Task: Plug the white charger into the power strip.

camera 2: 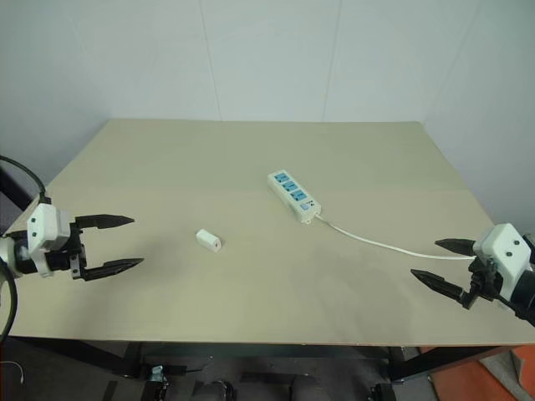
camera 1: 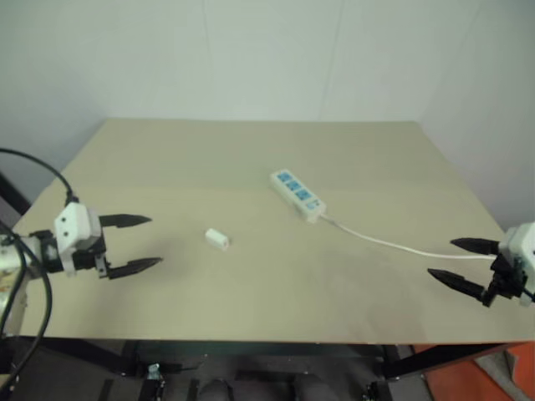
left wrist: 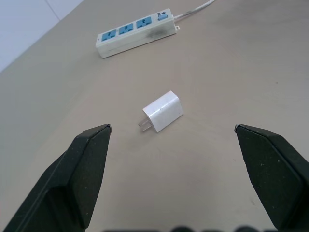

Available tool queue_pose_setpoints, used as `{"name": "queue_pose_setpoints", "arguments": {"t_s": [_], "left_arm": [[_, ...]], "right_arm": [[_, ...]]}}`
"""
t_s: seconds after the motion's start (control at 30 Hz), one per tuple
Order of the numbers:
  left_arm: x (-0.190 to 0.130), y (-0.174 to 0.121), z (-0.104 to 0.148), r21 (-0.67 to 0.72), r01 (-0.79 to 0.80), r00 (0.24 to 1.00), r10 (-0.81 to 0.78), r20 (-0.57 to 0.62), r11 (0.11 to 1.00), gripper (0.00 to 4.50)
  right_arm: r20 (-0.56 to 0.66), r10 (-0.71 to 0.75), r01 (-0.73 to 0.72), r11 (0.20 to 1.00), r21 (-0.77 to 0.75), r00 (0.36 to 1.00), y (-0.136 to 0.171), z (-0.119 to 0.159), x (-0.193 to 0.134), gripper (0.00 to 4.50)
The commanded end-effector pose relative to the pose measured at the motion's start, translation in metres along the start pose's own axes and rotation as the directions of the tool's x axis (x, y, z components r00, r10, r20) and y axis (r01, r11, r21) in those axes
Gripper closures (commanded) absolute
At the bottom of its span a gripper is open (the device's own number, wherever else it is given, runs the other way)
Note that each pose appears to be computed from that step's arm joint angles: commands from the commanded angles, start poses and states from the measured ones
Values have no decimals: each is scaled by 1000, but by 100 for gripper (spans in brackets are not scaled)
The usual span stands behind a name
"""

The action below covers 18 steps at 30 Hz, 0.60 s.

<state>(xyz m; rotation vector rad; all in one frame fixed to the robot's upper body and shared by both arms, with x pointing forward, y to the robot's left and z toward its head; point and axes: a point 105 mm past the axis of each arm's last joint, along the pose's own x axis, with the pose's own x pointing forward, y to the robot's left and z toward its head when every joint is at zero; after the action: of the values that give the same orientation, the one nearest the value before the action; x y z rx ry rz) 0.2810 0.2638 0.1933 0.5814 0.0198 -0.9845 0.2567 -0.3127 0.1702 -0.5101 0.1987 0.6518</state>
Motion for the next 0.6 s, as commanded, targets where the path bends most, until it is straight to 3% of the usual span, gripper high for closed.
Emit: {"name": "queue_pose_setpoints", "arguments": {"t_s": [0.03, 0.47, 0.6], "left_arm": [[0, 4, 10, 28, -22, 999, 21, 30, 999, 3], [-1, 3, 12, -9, 14, 999, -14, 30, 1000, 3], [6, 5, 12, 8, 3, 999, -4, 32, 1000, 3]], "right_arm": [[-1, 5, -5, 998, -68, 1000, -2, 8, -2, 0], [11, 45, -43, 996, -83, 999, 10, 11, -5, 0], [17, -2, 3, 998, -56, 1000, 3, 9, 13, 0]]}}
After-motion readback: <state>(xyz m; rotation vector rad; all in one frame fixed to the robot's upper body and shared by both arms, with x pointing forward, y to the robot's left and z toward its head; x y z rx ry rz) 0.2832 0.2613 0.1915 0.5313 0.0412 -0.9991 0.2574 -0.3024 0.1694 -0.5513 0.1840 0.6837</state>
